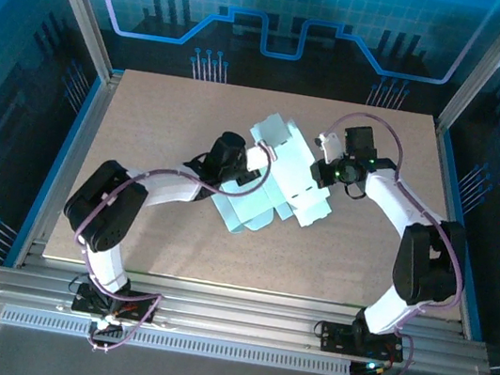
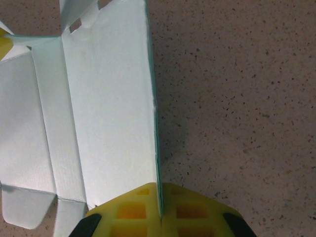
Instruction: Fold the paper box
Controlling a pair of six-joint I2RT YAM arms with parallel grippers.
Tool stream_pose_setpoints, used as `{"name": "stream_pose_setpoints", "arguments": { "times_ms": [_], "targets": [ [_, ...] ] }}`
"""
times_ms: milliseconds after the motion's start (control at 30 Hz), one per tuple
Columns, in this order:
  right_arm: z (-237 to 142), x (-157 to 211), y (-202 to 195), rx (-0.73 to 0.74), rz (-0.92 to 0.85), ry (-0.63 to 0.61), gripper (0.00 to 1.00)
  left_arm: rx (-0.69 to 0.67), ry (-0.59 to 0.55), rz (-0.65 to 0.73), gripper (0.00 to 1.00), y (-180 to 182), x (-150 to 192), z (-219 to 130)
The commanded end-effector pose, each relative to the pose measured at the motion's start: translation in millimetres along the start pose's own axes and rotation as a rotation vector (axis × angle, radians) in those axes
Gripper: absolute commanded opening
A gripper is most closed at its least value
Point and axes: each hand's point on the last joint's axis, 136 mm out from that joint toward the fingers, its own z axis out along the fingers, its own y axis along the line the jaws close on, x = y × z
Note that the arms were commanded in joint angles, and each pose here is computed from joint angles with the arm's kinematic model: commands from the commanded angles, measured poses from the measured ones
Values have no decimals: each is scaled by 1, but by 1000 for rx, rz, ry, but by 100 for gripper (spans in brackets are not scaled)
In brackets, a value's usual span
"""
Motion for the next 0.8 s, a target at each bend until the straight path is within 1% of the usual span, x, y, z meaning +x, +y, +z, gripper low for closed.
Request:
{"name": "stream_pose_setpoints", "arguments": {
  "times_ms": [0, 233, 333, 400, 467, 533, 567, 600, 667, 733, 767],
  "targets": [
    [-7, -34, 0, 10, 20, -91, 0, -111, 106, 241, 0, -10, 19, 15],
    [-10, -41, 0, 8, 19, -99, 0, -202, 171, 459, 1, -19, 29, 35],
    [-10, -41, 1, 6, 22, -100, 0, -216, 177, 492, 1, -22, 32, 40],
    [-10, -40, 1, 6, 23, -96, 0, -204, 174, 476, 1, -23, 31, 39],
    [-10, -40, 0, 8, 20, -96, 0, -189, 166, 446, 1, -24, 29, 38],
    [-10, -39, 0, 11, 19, -94, 0, -162, 137, 372, 2, -23, 24, 34],
    [-11, -39, 0, 11, 19, -94, 0, -118, 128, 327, 2, -25, 22, 31],
    [-12, -39, 0, 12, 17, -96, 0, -46, 129, 264, 2, -30, 22, 26],
    [-12, -39, 1, 11, 15, -94, 0, 101, 110, 107, 2, -36, 15, 15],
    [-14, -39, 1, 12, 14, -96, 0, 191, 86, -20, 1, -34, 6, 5],
    [-14, -39, 1, 10, 14, -95, 0, 231, 70, -59, 1, -34, 3, 2]
  ]
}}
